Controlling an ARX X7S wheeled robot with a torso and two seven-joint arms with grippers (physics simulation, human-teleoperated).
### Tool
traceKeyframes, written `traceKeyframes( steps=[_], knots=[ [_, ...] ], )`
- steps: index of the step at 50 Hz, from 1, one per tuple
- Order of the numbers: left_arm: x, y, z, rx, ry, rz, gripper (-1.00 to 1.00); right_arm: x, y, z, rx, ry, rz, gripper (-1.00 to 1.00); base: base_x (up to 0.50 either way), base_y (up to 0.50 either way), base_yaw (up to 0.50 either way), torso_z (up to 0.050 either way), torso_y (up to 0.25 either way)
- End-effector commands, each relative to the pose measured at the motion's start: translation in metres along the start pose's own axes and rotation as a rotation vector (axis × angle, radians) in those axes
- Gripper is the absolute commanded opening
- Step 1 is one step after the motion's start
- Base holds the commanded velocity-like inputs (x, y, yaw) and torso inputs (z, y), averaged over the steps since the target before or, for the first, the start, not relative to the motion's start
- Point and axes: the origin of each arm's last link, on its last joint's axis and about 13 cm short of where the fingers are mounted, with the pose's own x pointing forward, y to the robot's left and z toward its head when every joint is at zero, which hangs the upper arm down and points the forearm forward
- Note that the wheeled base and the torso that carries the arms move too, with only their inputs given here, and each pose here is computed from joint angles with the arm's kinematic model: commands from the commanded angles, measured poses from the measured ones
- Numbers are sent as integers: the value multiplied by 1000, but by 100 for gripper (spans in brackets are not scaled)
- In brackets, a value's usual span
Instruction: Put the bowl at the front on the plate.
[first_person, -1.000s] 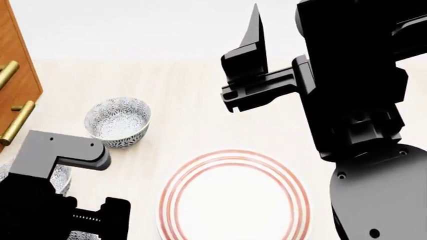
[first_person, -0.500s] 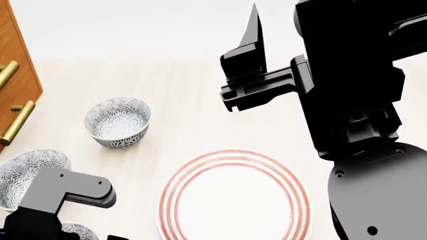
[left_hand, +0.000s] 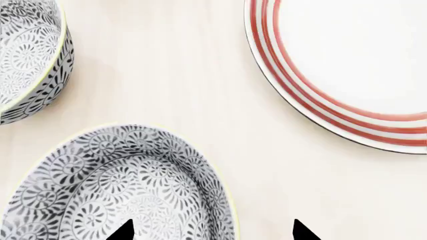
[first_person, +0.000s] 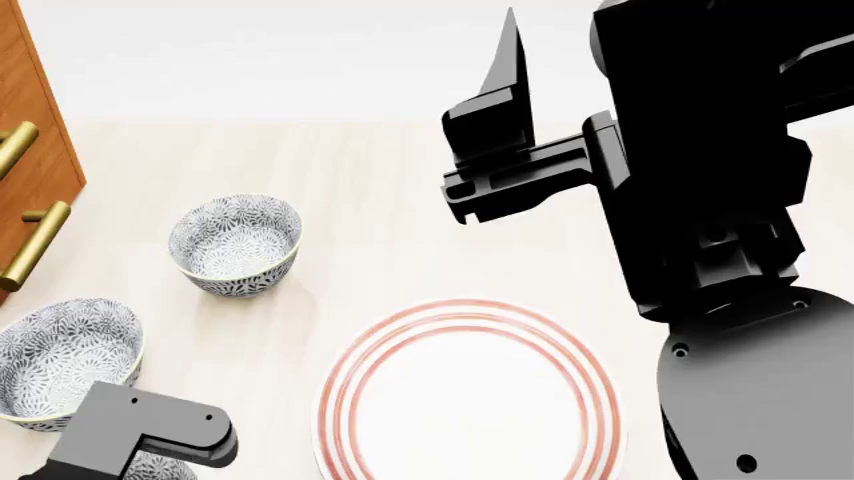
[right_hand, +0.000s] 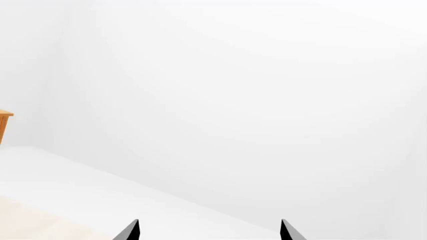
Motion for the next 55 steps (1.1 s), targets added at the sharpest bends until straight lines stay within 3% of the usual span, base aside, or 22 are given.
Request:
traceKeyframes(
  steps=[1, 20, 21, 35, 42, 51, 55],
  knots=[
    [5, 0, -6, 6, 28, 4, 100, 0, 0, -1, 1, 0, -1, 100, 0, 0, 0, 0, 0],
    [13, 2, -14, -4, 81, 8, 100, 1, 0, -1, -4, 0, 1, 100, 0, 0, 0, 0, 0],
    [15, 2, -15, 2, 77, 10, -100, 1, 0, -1, -3, 0, 3, 100, 0, 0, 0, 0, 0],
    [18, 4, -17, -2, 72, 0, -100, 0, 2, 1, -2, -17, 16, 100, 1, 0, 0, 0, 0],
    [13, 3, -17, 25, -36, -18, -100, -1, 2, 1, -2, -20, 15, 100, 2, 0, 0, 0, 0],
    [17, 4, -17, 47, -156, 38, -100, -1, 1, -1, 0, -19, 13, 100, 0, 0, 0, 0, 0],
    [17, 3, -15, 48, -170, 39, -100, 0, 1, -1, 0, -21, 14, 100, 0, 0, 0, 0, 0]
  ],
)
